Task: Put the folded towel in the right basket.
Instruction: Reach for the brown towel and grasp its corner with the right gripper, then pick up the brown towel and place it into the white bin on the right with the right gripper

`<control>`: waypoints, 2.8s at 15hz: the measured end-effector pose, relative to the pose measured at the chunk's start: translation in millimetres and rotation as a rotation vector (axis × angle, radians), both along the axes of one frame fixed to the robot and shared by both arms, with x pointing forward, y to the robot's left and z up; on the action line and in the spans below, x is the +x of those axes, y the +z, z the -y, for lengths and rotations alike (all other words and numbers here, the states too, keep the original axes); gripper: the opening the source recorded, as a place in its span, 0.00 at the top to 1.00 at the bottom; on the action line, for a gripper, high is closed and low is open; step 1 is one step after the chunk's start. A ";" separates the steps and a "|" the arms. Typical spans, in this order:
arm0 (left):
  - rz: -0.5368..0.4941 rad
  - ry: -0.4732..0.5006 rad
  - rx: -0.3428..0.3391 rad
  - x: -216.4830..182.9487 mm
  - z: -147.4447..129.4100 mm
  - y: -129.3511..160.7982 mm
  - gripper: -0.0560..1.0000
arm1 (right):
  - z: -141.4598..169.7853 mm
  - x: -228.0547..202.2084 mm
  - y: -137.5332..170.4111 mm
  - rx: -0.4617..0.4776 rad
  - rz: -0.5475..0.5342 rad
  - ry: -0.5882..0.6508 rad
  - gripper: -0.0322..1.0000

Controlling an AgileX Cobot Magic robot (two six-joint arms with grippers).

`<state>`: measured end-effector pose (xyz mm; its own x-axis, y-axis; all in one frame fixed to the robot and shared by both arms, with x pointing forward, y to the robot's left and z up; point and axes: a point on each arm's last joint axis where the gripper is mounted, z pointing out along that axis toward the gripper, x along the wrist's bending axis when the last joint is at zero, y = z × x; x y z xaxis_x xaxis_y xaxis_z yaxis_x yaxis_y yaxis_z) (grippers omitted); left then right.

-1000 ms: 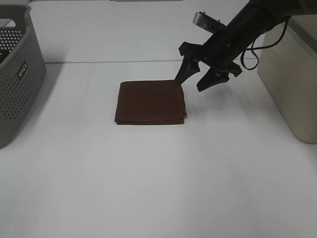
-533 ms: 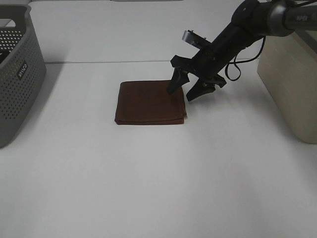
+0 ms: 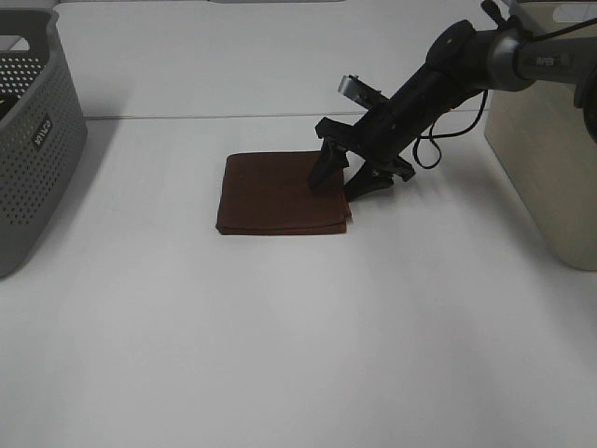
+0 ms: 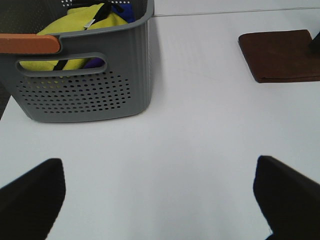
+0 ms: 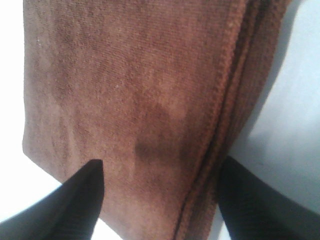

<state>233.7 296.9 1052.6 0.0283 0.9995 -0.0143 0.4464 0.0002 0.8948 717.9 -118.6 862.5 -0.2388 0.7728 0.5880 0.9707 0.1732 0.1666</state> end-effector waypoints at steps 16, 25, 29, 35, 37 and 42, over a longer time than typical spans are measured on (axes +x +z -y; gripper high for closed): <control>0.000 0.000 0.000 0.0 0.0 0.0 0.03 | 2.8 -7.0 141.3 0.051 0.300 0.036 0.91; 0.000 0.000 0.000 0.0 0.0 0.0 0.03 | 91.7 -80.4 323.3 -0.190 0.628 -0.096 0.91; 0.000 0.000 0.000 0.0 0.0 0.0 0.03 | 167.5 -91.0 340.9 -0.253 0.600 -0.269 0.91; 0.000 0.000 0.000 0.0 0.0 0.0 0.03 | 235.3 -73.4 310.9 -0.334 0.495 -0.433 0.91; 0.000 0.000 0.000 0.0 0.0 0.0 0.03 | 248.5 -58.6 281.7 -0.443 0.414 -0.457 0.91; 0.000 0.000 0.000 0.0 0.0 0.0 0.03 | 267.3 -25.3 202.4 -0.567 0.222 -0.466 0.91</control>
<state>233.7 296.9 1052.6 0.0283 0.9995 -0.0143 0.4464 0.0002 0.8948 692.6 -385.9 1064.9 0.1197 0.9917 0.0479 0.9185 -0.1289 0.3737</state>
